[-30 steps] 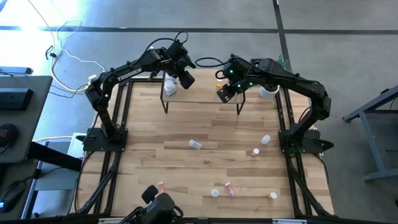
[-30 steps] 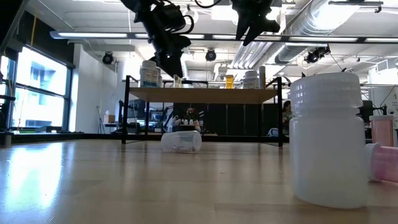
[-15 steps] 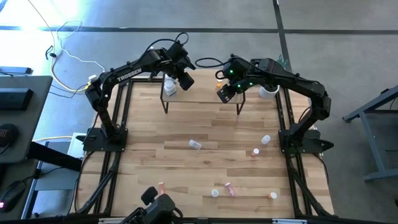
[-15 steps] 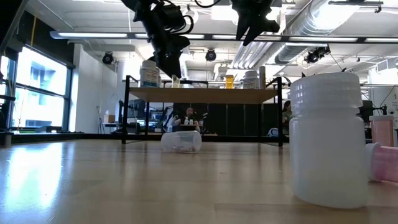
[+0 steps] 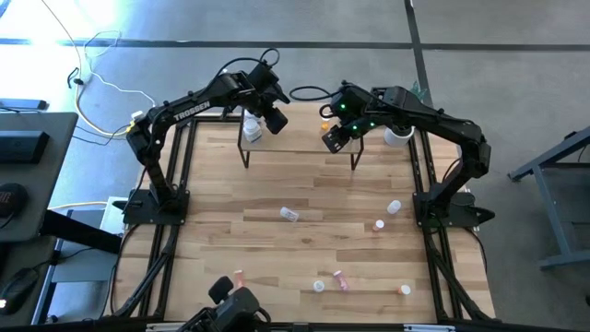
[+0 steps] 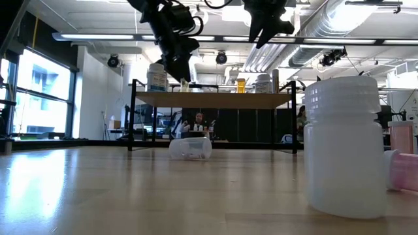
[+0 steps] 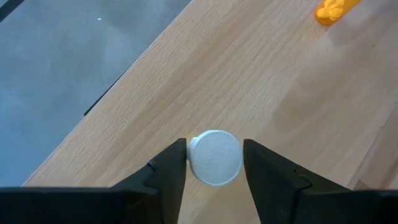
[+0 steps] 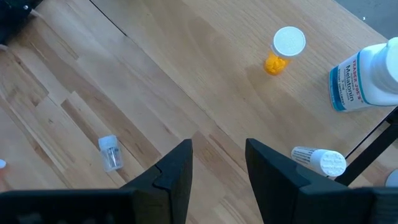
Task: Pick and place medicine bottles onto shelf by color
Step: Put the yellow pill bottle on the shelf
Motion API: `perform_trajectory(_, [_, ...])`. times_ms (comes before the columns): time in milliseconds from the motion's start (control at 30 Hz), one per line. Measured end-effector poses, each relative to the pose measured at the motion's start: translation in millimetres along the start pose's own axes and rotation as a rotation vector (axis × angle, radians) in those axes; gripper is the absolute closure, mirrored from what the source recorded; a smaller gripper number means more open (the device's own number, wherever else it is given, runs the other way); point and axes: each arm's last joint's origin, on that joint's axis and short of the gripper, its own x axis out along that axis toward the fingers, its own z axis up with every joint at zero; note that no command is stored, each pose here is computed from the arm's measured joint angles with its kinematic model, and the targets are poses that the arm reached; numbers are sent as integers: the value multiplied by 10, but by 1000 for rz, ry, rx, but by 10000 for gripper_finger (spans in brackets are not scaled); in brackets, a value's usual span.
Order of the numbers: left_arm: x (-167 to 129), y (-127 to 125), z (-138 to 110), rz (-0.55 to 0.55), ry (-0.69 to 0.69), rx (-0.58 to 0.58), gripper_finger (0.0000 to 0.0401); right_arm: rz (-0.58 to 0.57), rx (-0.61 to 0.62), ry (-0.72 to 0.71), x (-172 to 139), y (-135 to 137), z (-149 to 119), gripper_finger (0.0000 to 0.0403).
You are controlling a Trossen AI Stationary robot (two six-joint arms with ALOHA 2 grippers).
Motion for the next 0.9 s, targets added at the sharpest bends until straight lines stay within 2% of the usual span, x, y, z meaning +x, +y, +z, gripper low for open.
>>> perform_trajectory(300, [0, 0, 9, 7, -10, -1, 218, 1, 0, 0, 0, 0, 0, 263])
perform_trajectory(900, [-1, 0, 45, 7, -47, -1, 221, 5, 0, 2, 0, 1, -1, 263])
